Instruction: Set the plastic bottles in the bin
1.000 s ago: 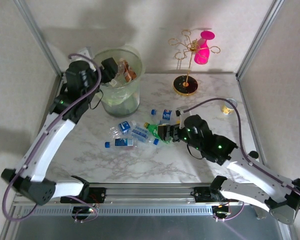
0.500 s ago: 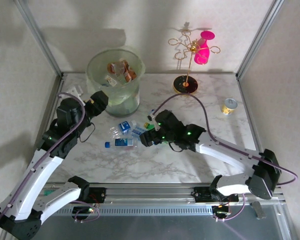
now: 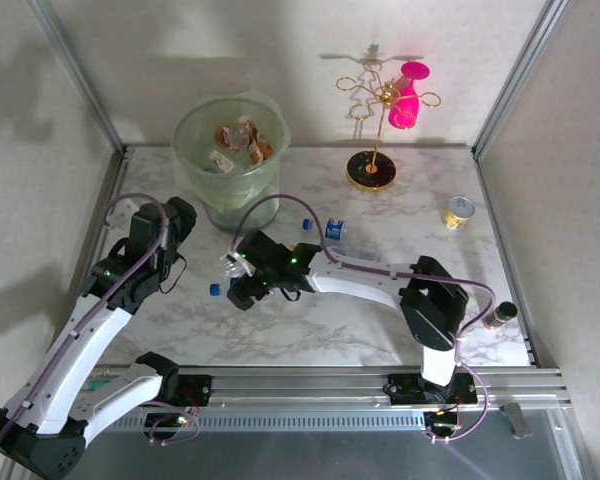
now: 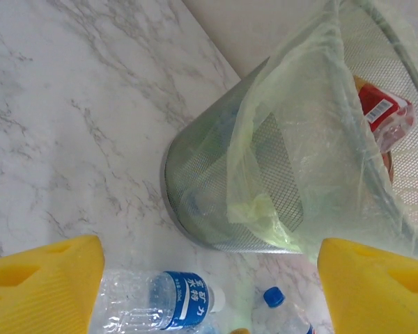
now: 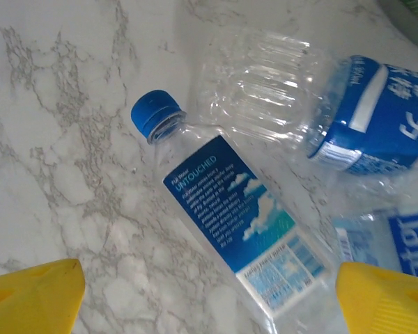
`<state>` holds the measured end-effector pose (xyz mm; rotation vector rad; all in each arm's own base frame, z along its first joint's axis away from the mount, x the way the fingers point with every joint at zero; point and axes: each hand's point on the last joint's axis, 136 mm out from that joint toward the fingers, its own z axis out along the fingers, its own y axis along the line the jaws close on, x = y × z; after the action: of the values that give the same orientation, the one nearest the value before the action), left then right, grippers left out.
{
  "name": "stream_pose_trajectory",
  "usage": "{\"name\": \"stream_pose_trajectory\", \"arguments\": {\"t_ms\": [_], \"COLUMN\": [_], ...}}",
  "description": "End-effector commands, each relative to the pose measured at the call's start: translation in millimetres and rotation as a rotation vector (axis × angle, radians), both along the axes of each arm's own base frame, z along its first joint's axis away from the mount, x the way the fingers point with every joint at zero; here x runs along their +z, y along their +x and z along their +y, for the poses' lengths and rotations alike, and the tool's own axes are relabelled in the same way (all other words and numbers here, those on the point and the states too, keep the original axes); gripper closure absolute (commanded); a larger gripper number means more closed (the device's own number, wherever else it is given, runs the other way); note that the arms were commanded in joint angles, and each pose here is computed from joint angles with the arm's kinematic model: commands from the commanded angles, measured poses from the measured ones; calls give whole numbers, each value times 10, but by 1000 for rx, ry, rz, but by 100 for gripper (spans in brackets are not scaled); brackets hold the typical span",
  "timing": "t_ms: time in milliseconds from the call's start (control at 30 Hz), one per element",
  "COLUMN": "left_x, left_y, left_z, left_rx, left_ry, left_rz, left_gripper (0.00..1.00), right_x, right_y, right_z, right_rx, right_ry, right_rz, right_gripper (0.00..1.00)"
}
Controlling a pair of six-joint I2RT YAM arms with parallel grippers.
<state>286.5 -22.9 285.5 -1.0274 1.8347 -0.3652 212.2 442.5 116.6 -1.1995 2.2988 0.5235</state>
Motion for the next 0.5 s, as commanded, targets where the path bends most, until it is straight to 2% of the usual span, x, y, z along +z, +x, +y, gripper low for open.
{"name": "stream_pose_trajectory", "arguments": {"t_ms": [0, 233, 467], "left_x": [136, 126, 153], "left_y": [-34, -45, -68], "left_z": [114, 107, 126], "left_rx": [41, 21, 12], "left_ry": [19, 43, 65], "left_rz": [-48, -39, -46], "left_gripper": [20, 20, 20], "right_x": [40, -225, -444], "right_y": [56, 60, -58], "right_z": [209, 452, 421], "right_rx": [39, 86, 104], "right_ry": [18, -9, -39], "right_rz": [-28, 19, 58], "right_gripper": [4, 2, 3]}}
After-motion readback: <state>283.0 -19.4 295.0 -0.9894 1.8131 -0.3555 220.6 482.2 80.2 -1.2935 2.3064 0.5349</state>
